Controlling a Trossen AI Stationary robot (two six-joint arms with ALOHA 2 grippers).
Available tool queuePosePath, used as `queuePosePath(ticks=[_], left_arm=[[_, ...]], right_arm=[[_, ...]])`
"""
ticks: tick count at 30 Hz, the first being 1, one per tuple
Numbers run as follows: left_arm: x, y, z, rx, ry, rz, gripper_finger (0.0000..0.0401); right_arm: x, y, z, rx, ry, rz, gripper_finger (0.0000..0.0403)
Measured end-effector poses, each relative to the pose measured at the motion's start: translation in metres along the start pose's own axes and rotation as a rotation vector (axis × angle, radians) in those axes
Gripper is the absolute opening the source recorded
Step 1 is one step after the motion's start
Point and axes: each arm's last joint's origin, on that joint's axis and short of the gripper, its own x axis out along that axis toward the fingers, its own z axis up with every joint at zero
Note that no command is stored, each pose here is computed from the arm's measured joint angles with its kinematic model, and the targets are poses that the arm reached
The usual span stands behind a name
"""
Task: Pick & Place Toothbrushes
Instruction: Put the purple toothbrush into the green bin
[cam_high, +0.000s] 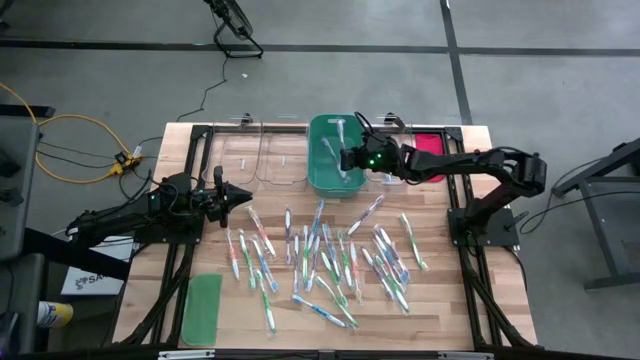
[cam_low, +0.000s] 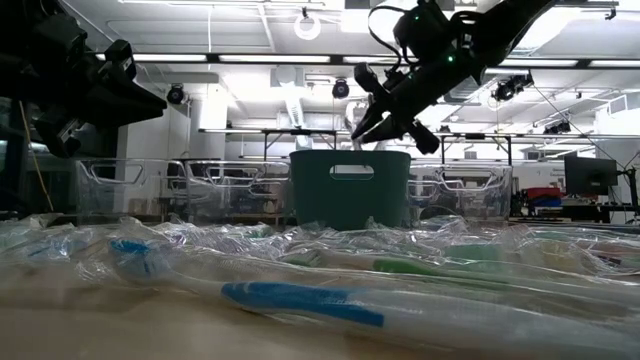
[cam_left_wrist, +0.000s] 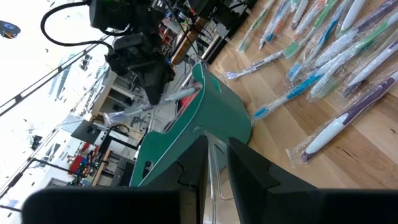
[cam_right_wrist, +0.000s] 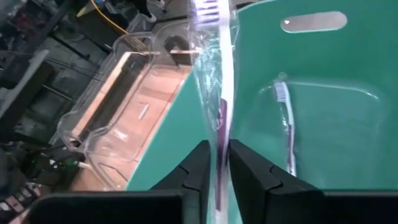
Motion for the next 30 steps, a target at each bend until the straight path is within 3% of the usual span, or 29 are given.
queuePosePath(ticks=[14, 22, 30], left_arm=[[0.0, 0.0, 0.0, 0.0, 0.0, 0.0, 0.0055], [0.0, 0.0, 0.0, 0.0, 0.0, 0.0, 0.0055], [0.0, 0.0, 0.0, 0.0, 0.0, 0.0, 0.0055]], right_arm=[[-0.004, 0.003, 0.004, -0.024, 0.023, 0.065, 0.0146], [-0.02, 0.016, 0.004, -0.23, 0.218, 0.351, 0.0148], [-0.05, 0.027, -0.004, -0.449, 0.319, 0.446, 0.0148]])
